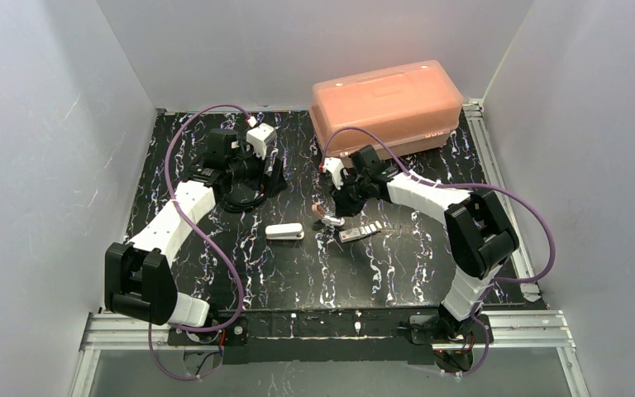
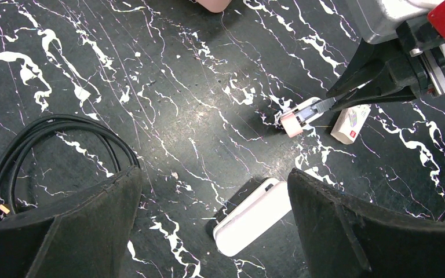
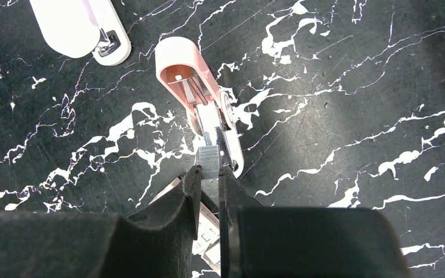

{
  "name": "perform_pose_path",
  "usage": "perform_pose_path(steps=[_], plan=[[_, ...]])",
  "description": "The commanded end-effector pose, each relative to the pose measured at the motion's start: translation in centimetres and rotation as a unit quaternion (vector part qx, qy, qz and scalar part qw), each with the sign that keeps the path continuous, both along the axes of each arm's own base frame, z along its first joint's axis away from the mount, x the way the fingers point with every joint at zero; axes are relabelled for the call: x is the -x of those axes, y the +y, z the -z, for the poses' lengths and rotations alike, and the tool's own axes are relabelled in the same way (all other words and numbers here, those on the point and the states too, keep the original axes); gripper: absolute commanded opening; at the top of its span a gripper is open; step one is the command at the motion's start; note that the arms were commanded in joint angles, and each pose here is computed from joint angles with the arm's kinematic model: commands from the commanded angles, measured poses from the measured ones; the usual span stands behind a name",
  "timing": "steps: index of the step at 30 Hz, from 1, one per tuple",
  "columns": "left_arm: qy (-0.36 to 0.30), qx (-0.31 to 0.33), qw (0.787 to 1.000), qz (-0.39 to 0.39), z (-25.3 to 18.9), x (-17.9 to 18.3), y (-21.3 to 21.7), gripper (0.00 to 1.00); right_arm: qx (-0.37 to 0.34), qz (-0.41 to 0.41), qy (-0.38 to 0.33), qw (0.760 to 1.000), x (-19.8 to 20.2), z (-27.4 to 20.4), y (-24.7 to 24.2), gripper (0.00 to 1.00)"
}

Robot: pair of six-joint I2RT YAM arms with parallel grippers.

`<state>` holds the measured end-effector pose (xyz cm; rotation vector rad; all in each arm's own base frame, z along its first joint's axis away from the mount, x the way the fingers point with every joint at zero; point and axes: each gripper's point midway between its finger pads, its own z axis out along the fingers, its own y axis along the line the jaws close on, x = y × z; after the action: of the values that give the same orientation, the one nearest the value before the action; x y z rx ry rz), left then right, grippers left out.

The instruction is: Load the staples into the stapler

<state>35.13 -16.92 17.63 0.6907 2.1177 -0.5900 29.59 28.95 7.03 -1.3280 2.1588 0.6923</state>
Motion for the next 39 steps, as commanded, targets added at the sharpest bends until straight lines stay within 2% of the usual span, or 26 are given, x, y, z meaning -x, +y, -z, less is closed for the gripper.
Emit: perform_pose_path(steps=[1,39], plan=[[-0.016,0.008,1.000,0.007,-1.2,0.3,0.0,0.94,-0.006,0.002,-0.004,1.000,-0.1,-0.1,0.4,0.14],[-0.014,0.008,1.000,0.008,-1.1,0.3,0.0,0.95,0.011,0.007,0.011,1.000,0.1,1.5,0.5,0.14]])
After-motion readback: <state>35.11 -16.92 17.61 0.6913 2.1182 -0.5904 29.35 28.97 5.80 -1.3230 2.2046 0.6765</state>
